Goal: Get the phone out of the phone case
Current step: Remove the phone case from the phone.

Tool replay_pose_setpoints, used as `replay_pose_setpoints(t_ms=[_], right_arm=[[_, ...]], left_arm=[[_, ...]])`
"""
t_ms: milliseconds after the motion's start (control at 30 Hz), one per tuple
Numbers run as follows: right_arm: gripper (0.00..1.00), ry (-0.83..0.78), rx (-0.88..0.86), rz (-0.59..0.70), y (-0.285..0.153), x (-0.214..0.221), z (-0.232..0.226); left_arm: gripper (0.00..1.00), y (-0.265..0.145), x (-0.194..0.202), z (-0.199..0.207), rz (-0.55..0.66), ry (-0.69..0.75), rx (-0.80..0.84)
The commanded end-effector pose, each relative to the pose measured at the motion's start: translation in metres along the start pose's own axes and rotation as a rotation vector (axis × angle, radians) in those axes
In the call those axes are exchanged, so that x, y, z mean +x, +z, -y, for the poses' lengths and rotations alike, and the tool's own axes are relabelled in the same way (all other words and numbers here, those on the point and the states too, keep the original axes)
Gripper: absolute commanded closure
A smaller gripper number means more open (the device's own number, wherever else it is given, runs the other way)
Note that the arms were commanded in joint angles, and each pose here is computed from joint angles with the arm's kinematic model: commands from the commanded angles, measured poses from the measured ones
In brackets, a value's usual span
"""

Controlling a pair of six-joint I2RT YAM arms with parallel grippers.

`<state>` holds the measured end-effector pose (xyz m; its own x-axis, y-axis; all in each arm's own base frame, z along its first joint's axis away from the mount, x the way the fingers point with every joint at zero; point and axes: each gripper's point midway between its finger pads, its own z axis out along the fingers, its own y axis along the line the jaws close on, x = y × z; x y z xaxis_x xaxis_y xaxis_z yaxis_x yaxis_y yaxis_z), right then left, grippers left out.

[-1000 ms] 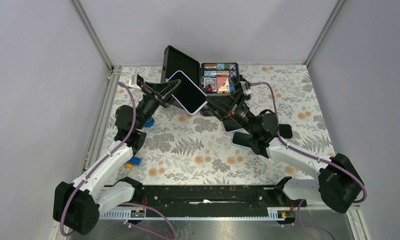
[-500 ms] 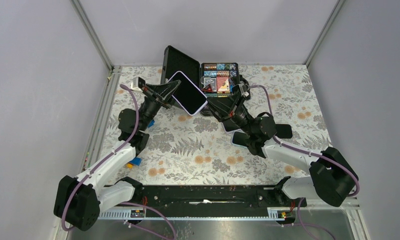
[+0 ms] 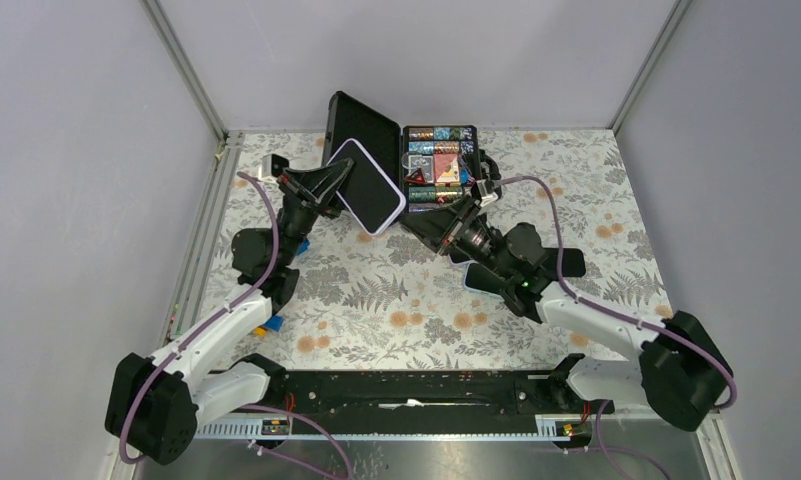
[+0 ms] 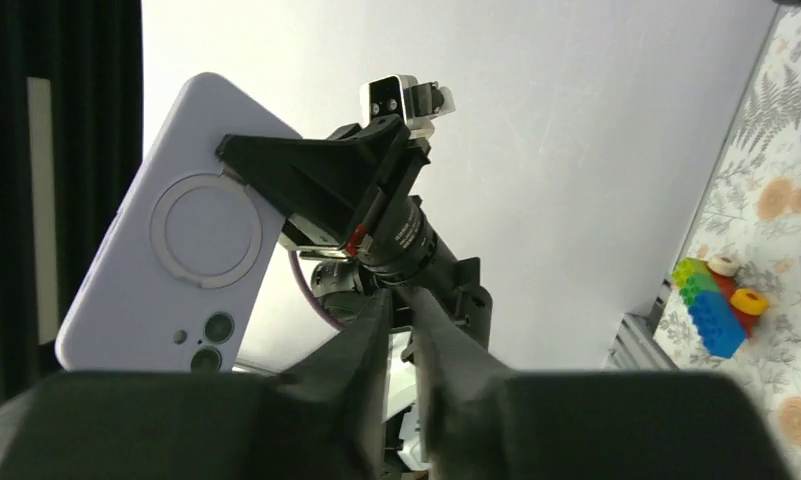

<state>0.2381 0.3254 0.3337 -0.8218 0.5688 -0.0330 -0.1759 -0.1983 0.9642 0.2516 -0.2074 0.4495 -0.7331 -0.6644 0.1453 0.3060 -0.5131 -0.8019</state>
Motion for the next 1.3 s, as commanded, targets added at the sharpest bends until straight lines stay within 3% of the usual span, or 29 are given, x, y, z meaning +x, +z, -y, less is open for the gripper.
replay_pose_setpoints(t_ms=[0, 33, 100, 333, 500, 900, 1100, 1267], right_arm=[[0.60, -0.247, -0.058, 0.017, -0.011, 0.000, -0.036], [0.45, -0.292, -0.061, 0.003, -0.013, 0.002, -0.041], [0.32, -0.416, -0.063, -0.057, -0.014, 0.012, -0.049], [0.26, -0.751, -0.101, -0.178, -0.022, 0.048, -0.045], [0.27, -0.868, -0.193, -0.191, -0.018, 0.067, -0.060], [0.27, -0.912, -0.264, -0.089, -0.008, 0.057, -0.079], [0.46, -0.892, -0.266, -0.032, -0.004, 0.049, -0.082], [0.49, -0.870, -0.247, -0.022, 0.000, 0.046, -0.078]], left_arm=[[1.00, -0.002, 0.012, 0.045, -0.018, 0.042, 0.132], [1.00, -0.001, 0.011, 0.043, -0.012, 0.054, 0.124], [1.00, 0.001, 0.008, 0.036, 0.002, 0.079, 0.095], [1.00, 0.008, 0.001, 0.021, 0.032, 0.174, 0.026], [1.00, 0.009, -0.003, 0.017, 0.053, 0.203, -0.002], [1.00, 0.011, -0.004, 0.014, 0.055, 0.221, -0.031], [1.00, 0.010, -0.004, 0.010, 0.056, 0.210, -0.041], [1.00, 0.009, -0.003, 0.010, 0.052, 0.205, -0.041]])
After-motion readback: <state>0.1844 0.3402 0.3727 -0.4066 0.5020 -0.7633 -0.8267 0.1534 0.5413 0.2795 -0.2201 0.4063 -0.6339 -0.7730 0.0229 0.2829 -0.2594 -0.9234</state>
